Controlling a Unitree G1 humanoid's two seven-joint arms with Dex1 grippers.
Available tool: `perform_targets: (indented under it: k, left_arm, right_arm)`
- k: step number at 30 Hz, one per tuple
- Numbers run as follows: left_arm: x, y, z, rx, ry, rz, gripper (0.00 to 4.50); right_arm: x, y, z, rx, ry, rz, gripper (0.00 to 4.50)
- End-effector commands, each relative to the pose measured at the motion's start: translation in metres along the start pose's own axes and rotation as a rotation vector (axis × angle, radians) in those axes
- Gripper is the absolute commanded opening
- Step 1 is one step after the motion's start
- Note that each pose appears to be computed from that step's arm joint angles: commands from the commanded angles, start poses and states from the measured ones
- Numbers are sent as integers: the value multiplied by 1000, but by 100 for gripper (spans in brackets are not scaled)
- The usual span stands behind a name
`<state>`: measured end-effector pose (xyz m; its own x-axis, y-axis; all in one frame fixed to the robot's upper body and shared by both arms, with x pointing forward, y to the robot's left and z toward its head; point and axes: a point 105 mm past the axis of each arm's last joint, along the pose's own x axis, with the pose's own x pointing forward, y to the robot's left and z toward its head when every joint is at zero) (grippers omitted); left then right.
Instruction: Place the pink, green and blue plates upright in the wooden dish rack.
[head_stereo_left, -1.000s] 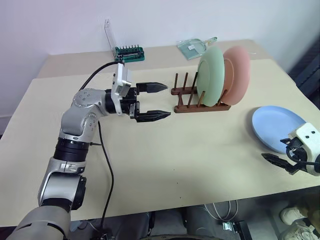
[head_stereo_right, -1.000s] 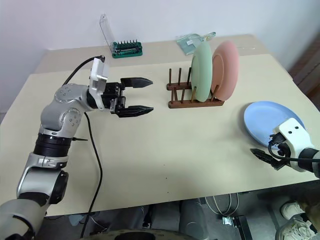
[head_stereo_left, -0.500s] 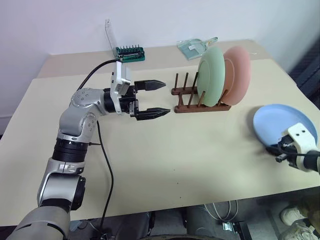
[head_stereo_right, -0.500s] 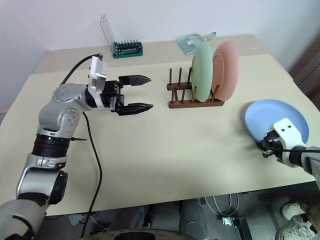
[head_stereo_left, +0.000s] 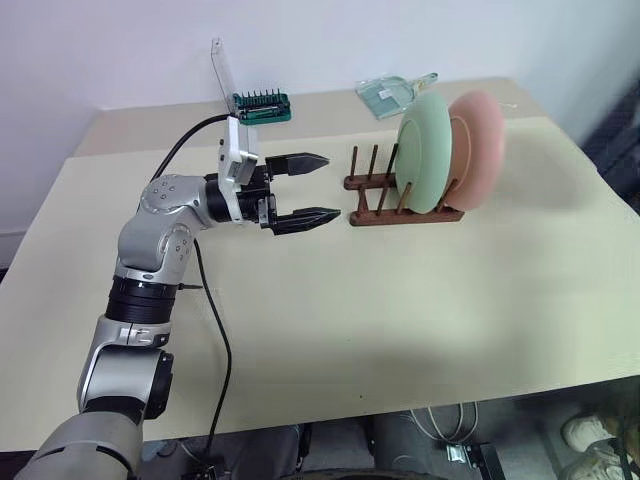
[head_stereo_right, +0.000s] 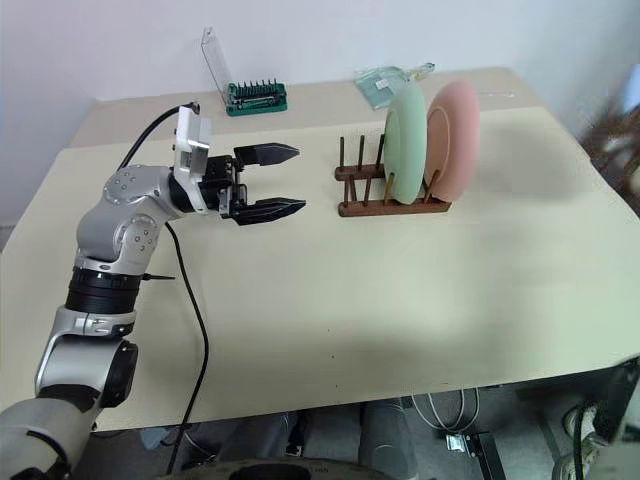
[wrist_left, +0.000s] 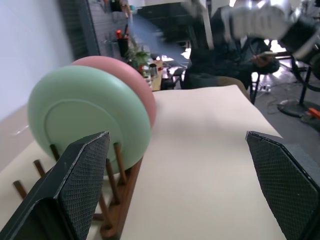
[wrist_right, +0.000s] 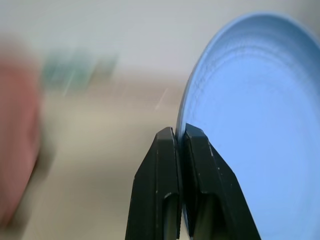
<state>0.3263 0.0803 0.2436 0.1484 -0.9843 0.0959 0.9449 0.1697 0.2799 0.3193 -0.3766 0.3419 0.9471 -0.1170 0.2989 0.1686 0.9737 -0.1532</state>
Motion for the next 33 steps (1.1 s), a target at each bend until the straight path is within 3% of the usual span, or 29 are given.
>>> perform_targets:
  k: [1, 5, 9, 14, 18, 21, 24, 33]
  left_arm:
    - [-1, 3, 17, 40, -46, 4, 450]
    - [-6, 8, 19, 5, -69, 33, 450]
    - [-15, 25, 12, 20, -60, 157, 450]
    - [-25, 31, 6, -3, -76, 228, 450]
    - [-35, 25, 1, -16, -52, 228, 450]
    - [-37, 24, 4, -8, -51, 240, 450]
    - [-40, 22, 5, -10, -50, 247, 450]
    - [-39, 18, 8, 18, -43, 248, 450]
  right_arm:
    - [-12, 18, 84, 347, -382, 164, 4]
    - [-22, 55, 120, 579, -501, 402, 4]
    - [-35, 112, 151, 791, -604, 690, 4]
    - [-49, 159, 166, 1012, -620, 976, 4]
    - [-48, 209, 129, 1075, -427, 1136, 4]
    - [-41, 230, 100, 1048, -322, 1133, 4]
    - [-27, 238, 71, 1068, -258, 1083, 4]
    - [-20, 262, 39, 1098, -167, 1107, 4]
